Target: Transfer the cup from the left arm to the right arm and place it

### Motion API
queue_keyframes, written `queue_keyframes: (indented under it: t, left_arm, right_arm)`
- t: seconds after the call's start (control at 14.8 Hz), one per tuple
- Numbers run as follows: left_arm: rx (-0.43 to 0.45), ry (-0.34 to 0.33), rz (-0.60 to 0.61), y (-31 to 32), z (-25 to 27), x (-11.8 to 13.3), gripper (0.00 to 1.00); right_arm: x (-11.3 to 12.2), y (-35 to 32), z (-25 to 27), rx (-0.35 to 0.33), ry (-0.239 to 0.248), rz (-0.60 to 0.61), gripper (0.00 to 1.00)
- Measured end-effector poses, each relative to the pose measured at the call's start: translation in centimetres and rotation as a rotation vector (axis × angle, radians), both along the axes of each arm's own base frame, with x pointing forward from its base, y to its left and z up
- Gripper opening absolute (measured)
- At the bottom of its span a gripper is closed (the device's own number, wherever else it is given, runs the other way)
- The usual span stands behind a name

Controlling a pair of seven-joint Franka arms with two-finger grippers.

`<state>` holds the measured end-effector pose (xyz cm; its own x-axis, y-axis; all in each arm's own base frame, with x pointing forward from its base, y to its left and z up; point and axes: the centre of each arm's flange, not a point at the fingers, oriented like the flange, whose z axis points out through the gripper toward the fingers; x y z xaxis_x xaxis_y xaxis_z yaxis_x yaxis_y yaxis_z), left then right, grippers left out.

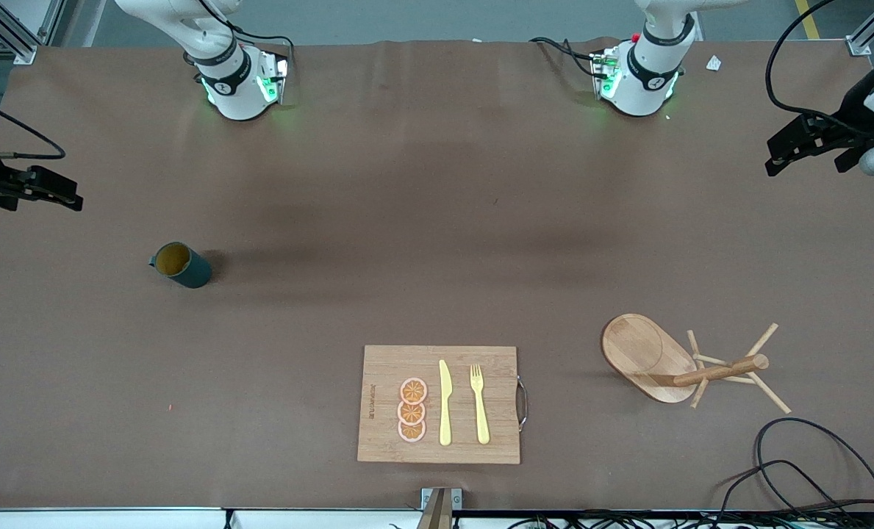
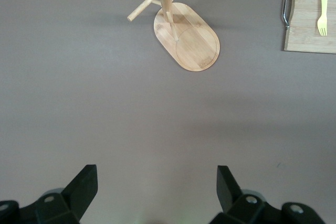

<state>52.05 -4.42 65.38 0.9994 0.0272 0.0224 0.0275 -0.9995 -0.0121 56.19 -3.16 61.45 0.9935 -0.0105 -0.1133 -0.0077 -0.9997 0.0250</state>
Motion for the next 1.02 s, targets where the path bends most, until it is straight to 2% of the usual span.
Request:
queue_keyframes:
  t: [0.34, 0.74, 1.02]
  left_arm:
    - [0.000, 0.000, -0.001, -0.1, 0.0, 0.0, 1.00]
    - [0.007, 0.000, -0.011, -0.5, 0.0, -0.1, 1.00]
    - [0.008, 0.006, -0.029, -0.7, -0.1, -0.1, 1.00]
  right_arm:
    - [-0.4, 0.0, 2.0, 0.000, -0.004, -0.002, 1.00]
    - [0.1, 0.2, 0.7, 0.003, 0.028, 0.002, 1.00]
    - [0.0, 0.8, 0.9, 0.041, 0.029, 0.003, 1.00]
